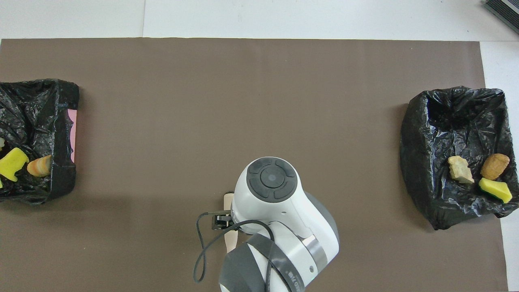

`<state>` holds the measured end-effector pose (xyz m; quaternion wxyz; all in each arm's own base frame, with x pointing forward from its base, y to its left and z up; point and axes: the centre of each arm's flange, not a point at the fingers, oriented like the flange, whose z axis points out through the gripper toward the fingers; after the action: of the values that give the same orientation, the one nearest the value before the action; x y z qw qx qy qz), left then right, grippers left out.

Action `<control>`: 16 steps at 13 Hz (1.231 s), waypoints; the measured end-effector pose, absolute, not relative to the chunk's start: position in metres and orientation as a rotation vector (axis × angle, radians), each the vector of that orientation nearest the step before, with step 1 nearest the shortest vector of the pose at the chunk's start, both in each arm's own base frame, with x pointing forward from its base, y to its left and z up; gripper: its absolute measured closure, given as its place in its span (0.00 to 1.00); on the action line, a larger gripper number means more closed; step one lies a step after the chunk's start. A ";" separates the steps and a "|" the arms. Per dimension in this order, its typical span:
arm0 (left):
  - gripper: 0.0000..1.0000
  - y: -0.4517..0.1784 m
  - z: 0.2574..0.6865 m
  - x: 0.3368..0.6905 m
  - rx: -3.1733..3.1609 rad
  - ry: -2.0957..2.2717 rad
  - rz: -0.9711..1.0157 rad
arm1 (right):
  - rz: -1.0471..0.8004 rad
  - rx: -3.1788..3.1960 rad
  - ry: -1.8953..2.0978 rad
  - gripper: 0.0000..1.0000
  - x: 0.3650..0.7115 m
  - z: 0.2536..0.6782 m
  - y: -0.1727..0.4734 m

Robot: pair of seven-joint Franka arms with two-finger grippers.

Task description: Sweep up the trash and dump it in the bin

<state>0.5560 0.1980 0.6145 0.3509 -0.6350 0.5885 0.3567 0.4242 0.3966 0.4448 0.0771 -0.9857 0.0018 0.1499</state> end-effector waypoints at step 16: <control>0.69 0.008 0.505 0.565 -2.722 1.185 0.245 | 0.000 -3.040 -0.550 0.00 0.538 0.571 0.158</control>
<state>0.5649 0.0083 0.5055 0.0812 -0.9108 0.3963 0.0820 0.5377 0.1581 0.5707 0.0260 -0.9837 -0.1779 0.0001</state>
